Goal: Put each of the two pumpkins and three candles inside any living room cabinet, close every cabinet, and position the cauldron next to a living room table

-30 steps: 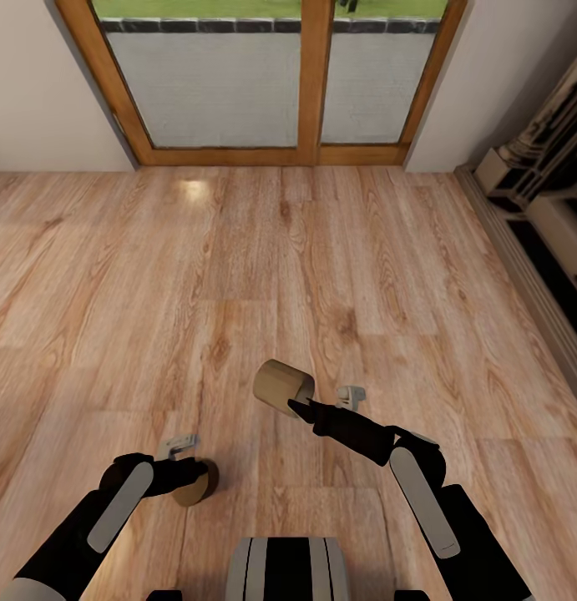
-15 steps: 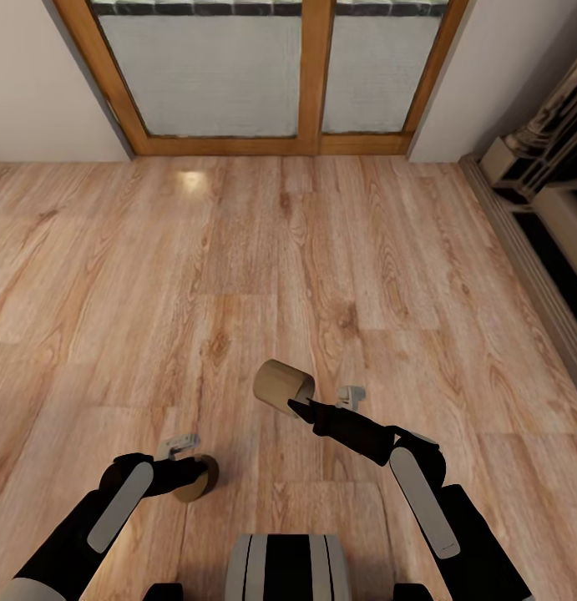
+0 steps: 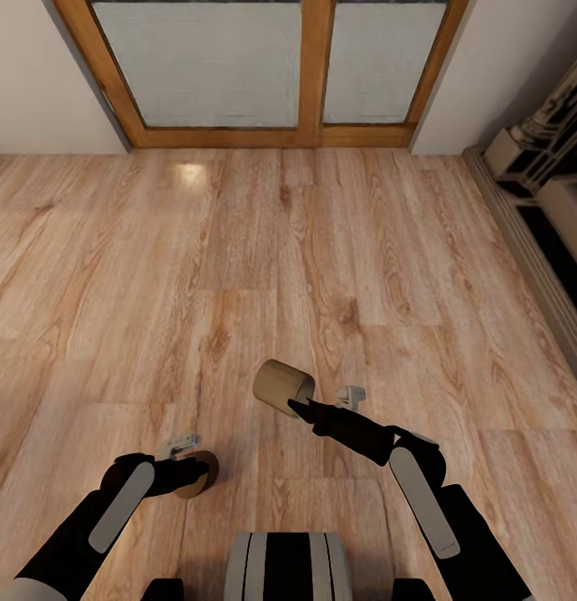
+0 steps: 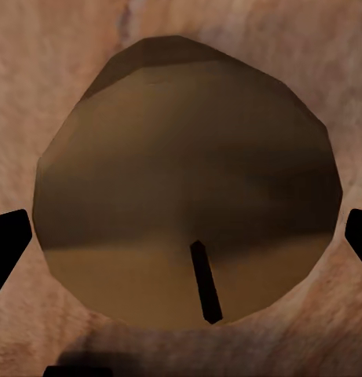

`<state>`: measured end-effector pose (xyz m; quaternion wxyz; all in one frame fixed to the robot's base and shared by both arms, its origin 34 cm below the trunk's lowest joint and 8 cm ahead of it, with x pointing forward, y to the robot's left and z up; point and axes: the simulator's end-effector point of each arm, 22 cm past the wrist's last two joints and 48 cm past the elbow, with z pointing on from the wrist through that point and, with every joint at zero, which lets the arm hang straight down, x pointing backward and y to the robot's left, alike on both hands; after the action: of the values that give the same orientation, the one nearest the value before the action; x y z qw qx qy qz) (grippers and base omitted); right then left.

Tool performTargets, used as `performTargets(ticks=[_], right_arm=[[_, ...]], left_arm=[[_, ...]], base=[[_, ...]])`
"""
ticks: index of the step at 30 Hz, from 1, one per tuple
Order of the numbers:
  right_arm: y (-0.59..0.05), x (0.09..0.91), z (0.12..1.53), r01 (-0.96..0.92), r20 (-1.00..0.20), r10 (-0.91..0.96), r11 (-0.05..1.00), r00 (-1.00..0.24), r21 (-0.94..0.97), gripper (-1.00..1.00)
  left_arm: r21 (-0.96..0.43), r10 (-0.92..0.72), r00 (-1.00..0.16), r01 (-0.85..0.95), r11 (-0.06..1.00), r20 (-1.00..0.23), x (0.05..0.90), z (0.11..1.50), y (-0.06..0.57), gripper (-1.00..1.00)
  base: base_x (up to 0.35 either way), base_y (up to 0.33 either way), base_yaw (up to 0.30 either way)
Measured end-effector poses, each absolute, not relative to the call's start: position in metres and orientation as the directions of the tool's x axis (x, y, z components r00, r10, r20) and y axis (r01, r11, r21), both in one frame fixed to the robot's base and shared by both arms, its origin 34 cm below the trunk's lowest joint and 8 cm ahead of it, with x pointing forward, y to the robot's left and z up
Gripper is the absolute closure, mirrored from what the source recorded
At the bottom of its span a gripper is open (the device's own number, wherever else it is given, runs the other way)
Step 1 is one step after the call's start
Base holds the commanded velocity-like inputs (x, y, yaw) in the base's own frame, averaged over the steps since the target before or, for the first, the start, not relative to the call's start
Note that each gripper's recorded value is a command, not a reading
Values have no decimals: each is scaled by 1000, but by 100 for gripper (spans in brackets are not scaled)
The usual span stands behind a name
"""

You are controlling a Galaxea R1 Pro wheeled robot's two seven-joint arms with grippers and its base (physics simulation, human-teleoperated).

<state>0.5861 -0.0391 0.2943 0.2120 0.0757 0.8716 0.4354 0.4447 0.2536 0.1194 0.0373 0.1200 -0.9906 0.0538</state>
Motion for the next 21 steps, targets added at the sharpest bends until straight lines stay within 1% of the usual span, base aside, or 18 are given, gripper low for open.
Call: performTargets(ticks=[21], right_arm=[[-39, 581, 282, -34, -281, 315, 609, -906, 793, 100]], left_arm=[[-108, -249, -962, -261, 959, 111, 437, 111, 250, -100]], base=[[0, 0, 0]])
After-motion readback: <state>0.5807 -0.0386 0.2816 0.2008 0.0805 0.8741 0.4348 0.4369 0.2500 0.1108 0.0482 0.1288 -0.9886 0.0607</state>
